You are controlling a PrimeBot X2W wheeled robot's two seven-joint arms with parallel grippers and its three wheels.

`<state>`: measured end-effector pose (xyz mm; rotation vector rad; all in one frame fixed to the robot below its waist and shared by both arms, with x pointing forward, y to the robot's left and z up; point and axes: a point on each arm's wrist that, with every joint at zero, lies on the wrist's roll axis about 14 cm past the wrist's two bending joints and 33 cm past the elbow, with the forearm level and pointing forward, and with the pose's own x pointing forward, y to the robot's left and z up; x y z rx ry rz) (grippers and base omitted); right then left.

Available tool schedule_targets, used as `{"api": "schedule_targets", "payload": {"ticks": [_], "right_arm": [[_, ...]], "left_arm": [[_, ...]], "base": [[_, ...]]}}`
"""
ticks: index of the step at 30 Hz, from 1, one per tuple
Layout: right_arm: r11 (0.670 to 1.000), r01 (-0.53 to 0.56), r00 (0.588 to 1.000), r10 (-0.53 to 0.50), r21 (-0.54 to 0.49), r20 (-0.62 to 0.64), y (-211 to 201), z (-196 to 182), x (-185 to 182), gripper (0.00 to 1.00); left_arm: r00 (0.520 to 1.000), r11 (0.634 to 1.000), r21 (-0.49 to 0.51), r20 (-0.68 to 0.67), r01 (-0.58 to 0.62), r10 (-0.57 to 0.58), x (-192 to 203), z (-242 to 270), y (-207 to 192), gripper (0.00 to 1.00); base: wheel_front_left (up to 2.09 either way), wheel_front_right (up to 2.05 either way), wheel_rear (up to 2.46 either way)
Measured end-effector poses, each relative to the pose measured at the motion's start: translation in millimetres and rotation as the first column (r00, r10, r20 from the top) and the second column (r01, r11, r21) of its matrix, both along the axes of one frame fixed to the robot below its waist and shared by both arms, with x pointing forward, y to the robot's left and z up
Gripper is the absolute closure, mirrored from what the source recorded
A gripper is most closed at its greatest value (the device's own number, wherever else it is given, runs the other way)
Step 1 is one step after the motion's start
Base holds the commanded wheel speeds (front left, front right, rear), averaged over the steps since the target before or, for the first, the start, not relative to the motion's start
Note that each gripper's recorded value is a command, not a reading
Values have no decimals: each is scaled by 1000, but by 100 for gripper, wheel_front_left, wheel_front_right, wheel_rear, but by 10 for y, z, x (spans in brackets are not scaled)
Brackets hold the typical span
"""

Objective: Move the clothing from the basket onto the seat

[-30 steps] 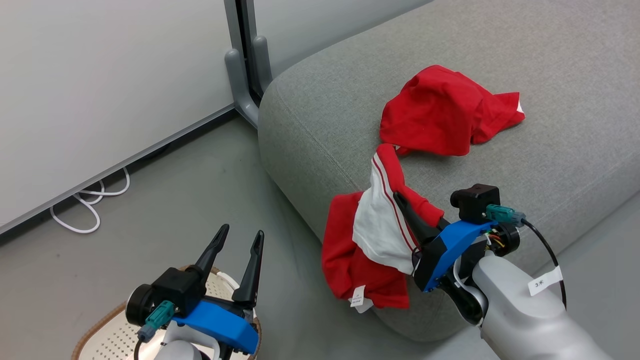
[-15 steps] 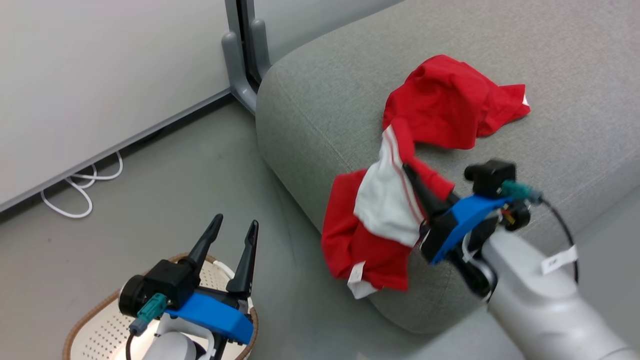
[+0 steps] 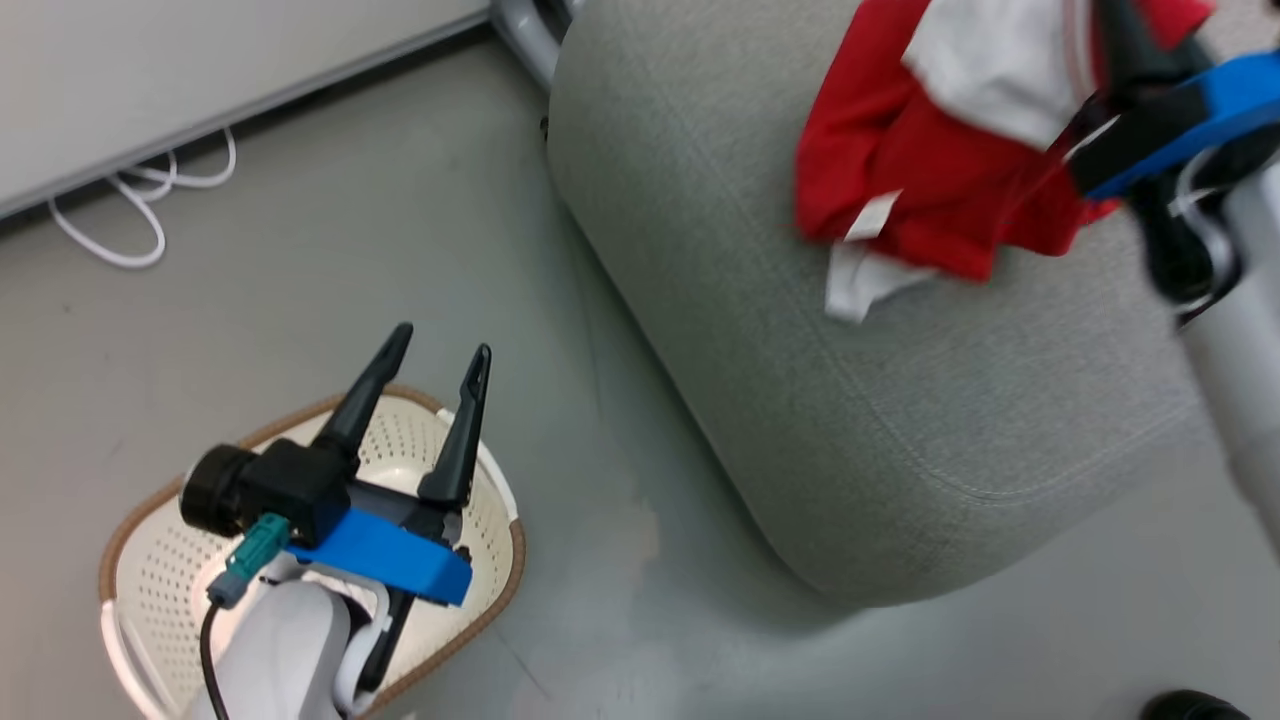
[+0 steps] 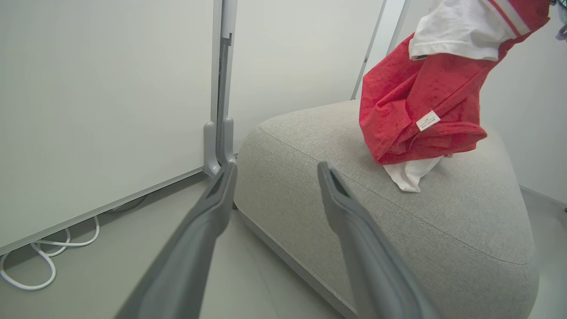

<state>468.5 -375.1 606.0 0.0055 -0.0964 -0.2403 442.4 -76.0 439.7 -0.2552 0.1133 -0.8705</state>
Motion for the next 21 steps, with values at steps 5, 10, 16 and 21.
{"api": "schedule_targets", "payload": {"ticks": [5,10,16,21], "right_arm": [[989,110,993,-105,-98,57,-530,303,297,100],[969,205,978,-199,-137,57,-904,259,432,100],[956,287,952,-292,-68,-92,-1089,-611,399,100],[937,350,920,-346,-15,-182,-1125,-1236,319,100]], "left_arm": [[1000,999,-13,5,-29,29,303,-163,116,0],[998,998,-13,-13,-67,67,469,-362,270,0],[994,995,-7,-37,-101,101,570,-563,418,0],[991,993,13,-57,-119,119,582,-709,537,0]], "base": [[0,0,0],[0,0,0],[0,0,0],[0,0,0]]}}
